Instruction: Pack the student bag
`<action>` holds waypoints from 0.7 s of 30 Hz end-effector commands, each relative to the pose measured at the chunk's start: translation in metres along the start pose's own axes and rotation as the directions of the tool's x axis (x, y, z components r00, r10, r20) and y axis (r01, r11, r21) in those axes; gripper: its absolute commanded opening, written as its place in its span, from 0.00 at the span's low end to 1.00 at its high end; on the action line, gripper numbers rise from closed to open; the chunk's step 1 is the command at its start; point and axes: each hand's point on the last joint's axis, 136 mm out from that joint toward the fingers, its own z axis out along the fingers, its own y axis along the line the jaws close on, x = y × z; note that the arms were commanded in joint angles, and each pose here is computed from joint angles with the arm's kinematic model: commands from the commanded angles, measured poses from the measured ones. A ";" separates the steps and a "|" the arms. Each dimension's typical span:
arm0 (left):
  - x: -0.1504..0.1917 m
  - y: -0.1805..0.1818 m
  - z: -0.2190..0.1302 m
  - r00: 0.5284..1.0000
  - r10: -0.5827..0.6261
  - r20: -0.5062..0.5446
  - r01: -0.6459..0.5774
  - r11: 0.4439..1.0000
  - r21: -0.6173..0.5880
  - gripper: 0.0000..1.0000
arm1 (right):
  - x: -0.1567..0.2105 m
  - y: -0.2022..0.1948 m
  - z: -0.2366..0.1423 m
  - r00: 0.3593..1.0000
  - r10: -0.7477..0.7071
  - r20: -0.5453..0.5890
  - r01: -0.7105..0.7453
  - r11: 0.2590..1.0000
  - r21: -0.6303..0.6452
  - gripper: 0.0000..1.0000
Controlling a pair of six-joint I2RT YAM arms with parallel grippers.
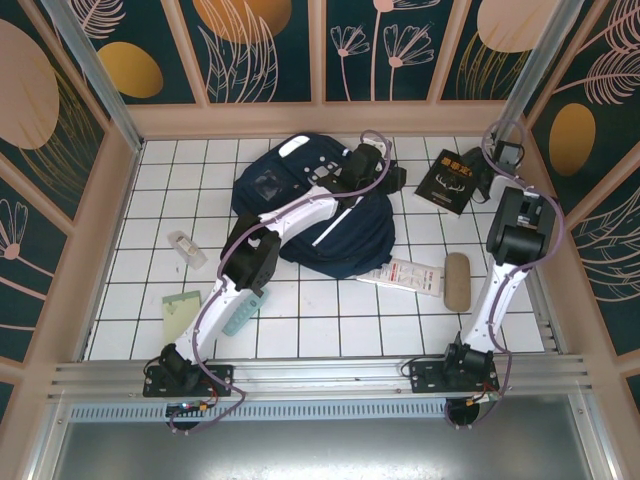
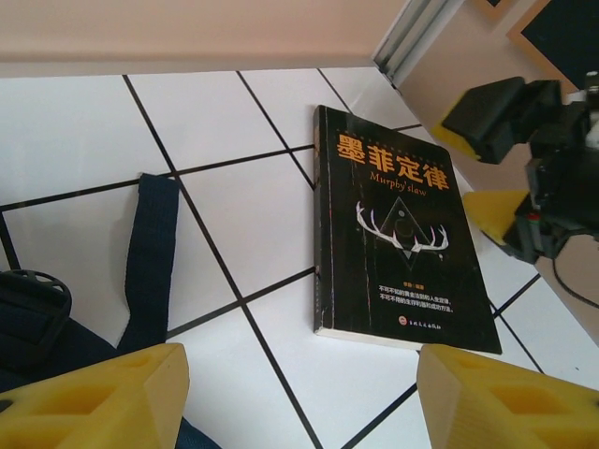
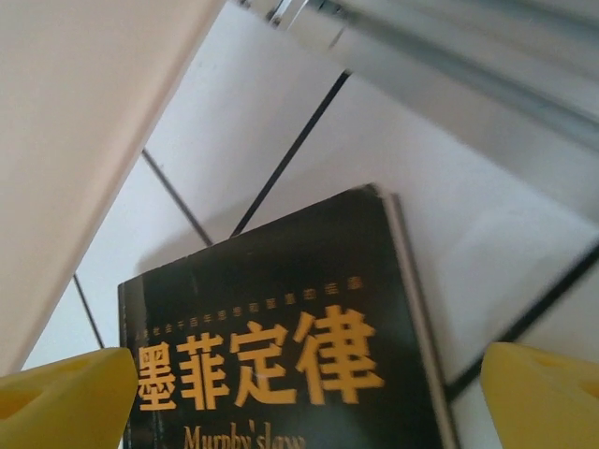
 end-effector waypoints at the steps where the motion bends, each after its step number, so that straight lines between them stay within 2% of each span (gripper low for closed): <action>1: -0.008 -0.002 0.009 0.999 -0.019 0.039 0.017 0.999 0.038 0.68 | 0.026 0.037 -0.001 0.993 -0.056 -0.106 0.044 0.993 -0.111 0.94; 5: -0.002 -0.002 0.019 0.998 -0.049 0.046 0.046 0.997 0.061 0.71 | 0.057 0.058 -0.009 0.983 -0.098 -0.153 0.072 0.983 -0.167 0.94; 10: 0.007 0.007 0.034 0.996 -0.071 0.062 0.068 0.996 0.051 0.73 | 0.086 0.068 -0.019 0.975 -0.152 -0.161 0.126 0.979 -0.158 0.94; 21: 0.035 0.023 0.064 0.979 -0.195 0.054 0.189 0.977 0.099 0.74 | 0.112 0.083 -0.047 0.968 -0.205 -0.144 0.182 0.970 -0.161 0.93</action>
